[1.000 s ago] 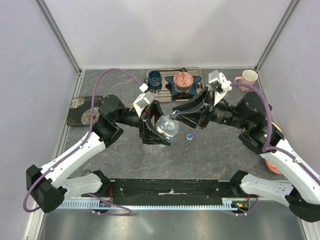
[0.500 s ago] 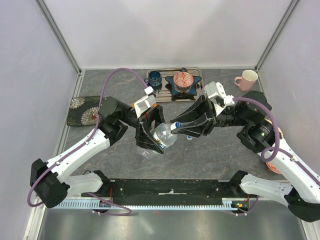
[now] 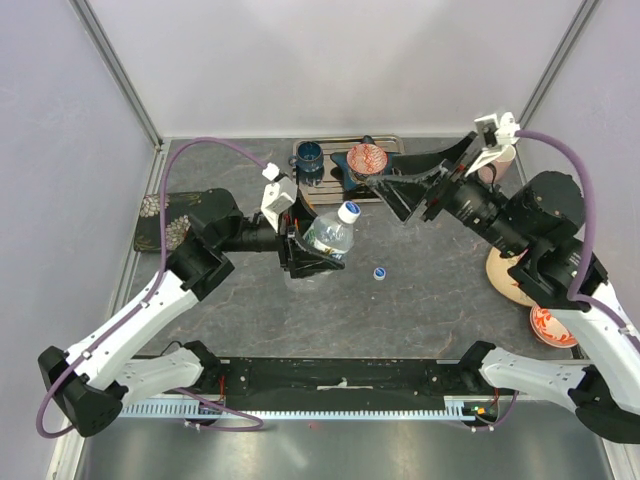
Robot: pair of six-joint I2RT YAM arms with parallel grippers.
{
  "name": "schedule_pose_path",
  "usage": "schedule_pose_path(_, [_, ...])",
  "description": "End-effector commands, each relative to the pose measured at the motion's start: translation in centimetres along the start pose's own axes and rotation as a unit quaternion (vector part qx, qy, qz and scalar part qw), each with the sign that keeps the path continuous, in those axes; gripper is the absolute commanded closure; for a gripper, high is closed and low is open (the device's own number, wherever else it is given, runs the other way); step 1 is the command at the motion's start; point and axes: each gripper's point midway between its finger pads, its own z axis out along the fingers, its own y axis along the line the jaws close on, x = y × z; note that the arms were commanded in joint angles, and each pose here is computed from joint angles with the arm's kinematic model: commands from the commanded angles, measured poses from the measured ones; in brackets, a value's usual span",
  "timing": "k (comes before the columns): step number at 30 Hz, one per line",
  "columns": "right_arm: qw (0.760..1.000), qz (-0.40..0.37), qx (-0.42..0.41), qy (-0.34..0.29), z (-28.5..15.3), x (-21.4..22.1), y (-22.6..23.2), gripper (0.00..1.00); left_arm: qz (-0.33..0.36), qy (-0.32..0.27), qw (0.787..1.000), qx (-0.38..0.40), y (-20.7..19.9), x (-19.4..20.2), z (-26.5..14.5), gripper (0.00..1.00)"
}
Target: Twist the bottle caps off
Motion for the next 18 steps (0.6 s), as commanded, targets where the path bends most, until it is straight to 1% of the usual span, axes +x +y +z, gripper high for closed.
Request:
schedule_pose_path(1, [0.993, 0.057, 0.095, -0.033, 0.1, -1.8, -2.7, 0.24, 0.077, -0.012, 0.982, -0.17, 5.1, -0.5, -1.0, 0.49])
schedule_pose_path(2, [0.992, 0.065, 0.101, -0.033, 0.2, -1.8, -2.8, 0.24, 0.087, -0.019, 0.969, -0.231, 7.0, -0.9, -1.7, 0.49])
schedule_pose_path(3, [0.991, 0.079, 0.107, -0.034, 0.4, -1.7, -3.0, 0.24, 0.108, -0.017, 0.959, -0.26, 7.8, -1.0, -2.2, 0.49])
schedule_pose_path(4, [0.989, 0.086, 0.118, -0.023, 0.8, -1.0, -3.5, 0.24, 0.107, -0.005, 0.954, -0.281, 8.3, -0.2, -2.3, 0.49])
schedule_pose_path(5, [0.987, 0.091, 0.132, -0.022, 1.0, -1.0, -3.9, 0.23, 0.115, -0.005, 0.936, -0.332, 9.7, -0.3, -3.3, 0.49])
schedule_pose_path(7, [0.982, 0.108, 0.153, -0.003, 1.7, 0.5, -4.8, 0.23, 0.131, 0.001, 0.922, -0.364, 10.2, -0.2, -3.6, 0.49])
schedule_pose_path(8, [0.981, 0.112, 0.155, 0.003, 1.9, 1.1, -4.9, 0.23, 0.138, 0.001, 0.902, -0.409, 11.3, -0.5, -4.5, 0.49])
schedule_pose_path(10, [0.979, 0.127, 0.161, 0.013, 2.5, 2.1, -5.3, 0.23, 0.145, 0.003, 0.892, -0.428, 11.3, -0.5, -4.5, 0.49])
schedule_pose_path(11, [0.978, 0.131, 0.162, 0.019, 2.8, 2.7, -5.4, 0.23, 0.149, 0.004, 0.876, -0.458, 11.9, -0.7, -5.2, 0.49])
schedule_pose_path(13, [0.977, 0.143, 0.156, 0.032, 3.6, 3.8, -5.3, 0.23, 0.152, 0.01, 0.869, -0.471, 12.1, -0.6, -5.1, 0.49])
schedule_pose_path(14, [0.976, 0.146, 0.157, 0.041, 3.9, 4.7, -5.5, 0.23, 0.158, 0.013, 0.859, -0.487, 12.4, -0.6, -5.5, 0.49])
schedule_pose_path(18, [0.975, 0.161, 0.145, 0.055, 5.1, 6.5, -5.4, 0.24, 0.168, 0.021, 0.85, -0.498, 12.4, -0.6, -5.2, 0.49])
